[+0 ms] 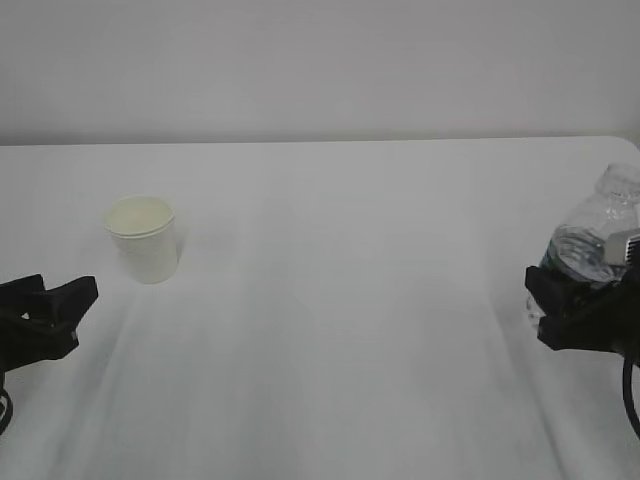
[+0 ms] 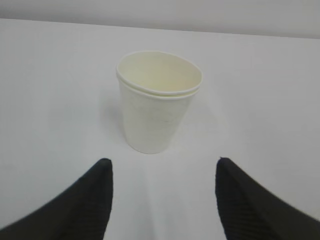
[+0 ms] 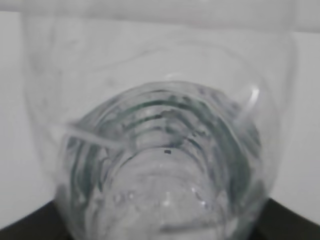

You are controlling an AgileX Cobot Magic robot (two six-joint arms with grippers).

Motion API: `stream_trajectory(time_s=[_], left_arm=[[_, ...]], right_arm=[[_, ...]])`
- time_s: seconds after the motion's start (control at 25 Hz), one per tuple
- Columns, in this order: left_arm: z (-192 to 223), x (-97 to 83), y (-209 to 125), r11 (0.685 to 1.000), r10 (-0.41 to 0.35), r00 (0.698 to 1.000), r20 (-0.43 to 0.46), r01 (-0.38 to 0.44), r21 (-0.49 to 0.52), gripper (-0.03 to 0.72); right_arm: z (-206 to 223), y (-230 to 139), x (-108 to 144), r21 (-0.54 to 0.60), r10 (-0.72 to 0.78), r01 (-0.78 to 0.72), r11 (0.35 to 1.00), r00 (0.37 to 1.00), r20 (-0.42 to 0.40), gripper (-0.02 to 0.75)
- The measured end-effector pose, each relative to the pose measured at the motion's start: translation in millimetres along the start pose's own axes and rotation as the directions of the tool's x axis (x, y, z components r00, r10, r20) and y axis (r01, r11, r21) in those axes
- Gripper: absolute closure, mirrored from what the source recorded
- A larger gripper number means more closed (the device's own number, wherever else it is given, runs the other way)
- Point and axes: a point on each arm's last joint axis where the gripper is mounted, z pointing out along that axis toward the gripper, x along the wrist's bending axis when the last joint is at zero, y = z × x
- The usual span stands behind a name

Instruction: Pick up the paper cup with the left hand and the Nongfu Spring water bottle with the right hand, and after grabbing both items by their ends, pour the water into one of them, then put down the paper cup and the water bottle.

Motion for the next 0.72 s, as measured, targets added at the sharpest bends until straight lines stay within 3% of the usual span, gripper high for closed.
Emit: stream_trajectory(time_s=[0.52, 0.72], left_arm=[[8, -0.8, 8, 0.999, -0.002, 1.0, -0.001, 0.002, -0.037, 0.221], [26, -0.1, 11, 0.999, -0.007, 1.0, -0.011, 0.006, -0.051, 0.098]], right_arm=[[-5, 12, 6, -0.051, -0.043, 0.04, 0.998, 0.997, -0.061, 0.316], [-5, 11, 8, -0.052, -0.053, 0.049, 0.997, 0.995, -0.079, 0.316]])
